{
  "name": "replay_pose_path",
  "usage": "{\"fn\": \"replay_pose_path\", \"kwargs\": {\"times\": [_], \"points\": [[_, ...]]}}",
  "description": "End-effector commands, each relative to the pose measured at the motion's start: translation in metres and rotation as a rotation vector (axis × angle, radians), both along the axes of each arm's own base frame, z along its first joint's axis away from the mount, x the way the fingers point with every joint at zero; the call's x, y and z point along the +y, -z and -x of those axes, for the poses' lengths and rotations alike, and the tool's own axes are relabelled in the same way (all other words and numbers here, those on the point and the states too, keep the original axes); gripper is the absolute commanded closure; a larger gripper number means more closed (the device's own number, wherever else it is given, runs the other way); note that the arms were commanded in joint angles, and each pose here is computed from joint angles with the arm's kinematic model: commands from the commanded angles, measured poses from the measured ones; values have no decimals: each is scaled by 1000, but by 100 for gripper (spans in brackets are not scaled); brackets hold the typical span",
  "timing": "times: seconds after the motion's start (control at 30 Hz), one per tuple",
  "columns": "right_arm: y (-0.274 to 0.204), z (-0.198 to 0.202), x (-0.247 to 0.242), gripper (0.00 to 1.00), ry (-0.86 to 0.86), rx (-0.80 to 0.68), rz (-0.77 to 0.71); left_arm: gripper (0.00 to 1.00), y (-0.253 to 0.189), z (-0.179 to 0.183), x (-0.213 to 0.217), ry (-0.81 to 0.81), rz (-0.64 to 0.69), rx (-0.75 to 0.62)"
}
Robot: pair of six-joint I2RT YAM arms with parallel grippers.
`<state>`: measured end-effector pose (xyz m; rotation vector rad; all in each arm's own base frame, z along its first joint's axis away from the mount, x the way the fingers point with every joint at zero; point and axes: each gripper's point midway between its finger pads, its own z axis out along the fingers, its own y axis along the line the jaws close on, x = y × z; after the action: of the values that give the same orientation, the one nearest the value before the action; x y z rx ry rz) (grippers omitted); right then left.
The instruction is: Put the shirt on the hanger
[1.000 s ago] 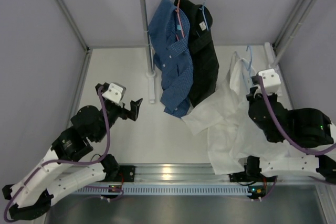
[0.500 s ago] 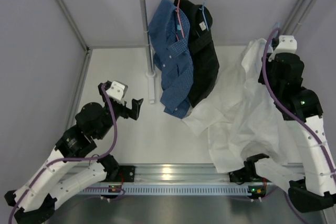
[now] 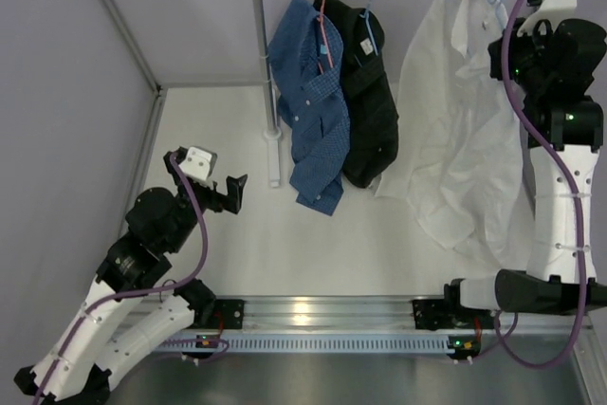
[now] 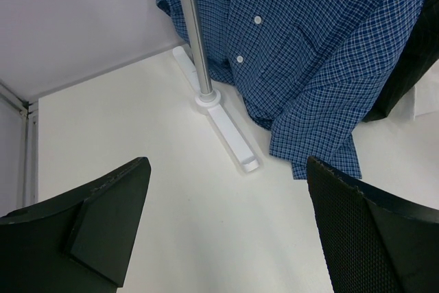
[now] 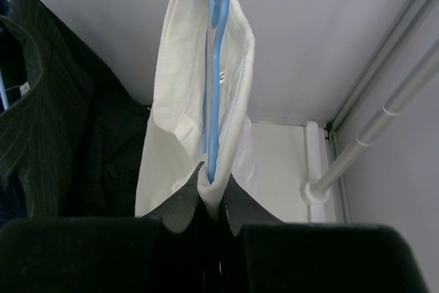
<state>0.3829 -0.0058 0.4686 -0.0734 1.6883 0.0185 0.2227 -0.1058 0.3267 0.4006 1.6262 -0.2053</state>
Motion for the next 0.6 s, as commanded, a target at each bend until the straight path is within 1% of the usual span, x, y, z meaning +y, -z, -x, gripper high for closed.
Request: {"fn": "replay_pose_path", "kwargs": {"times": [0.0, 0.13, 0.33, 0.57], "points": [[-60, -7, 12, 100, -88, -194, 23, 2, -16, 1, 2, 15, 39, -71], [-55, -22, 16, 100, -116, -183, 16, 2, -16, 3, 1, 26, 48, -72], [-40, -59, 30, 100, -162, -157, 24, 2, -15, 3, 1, 35, 57, -65], [-20, -75, 38, 100, -184, -120, 36, 2, -12, 1, -3, 62, 56, -53]]}}
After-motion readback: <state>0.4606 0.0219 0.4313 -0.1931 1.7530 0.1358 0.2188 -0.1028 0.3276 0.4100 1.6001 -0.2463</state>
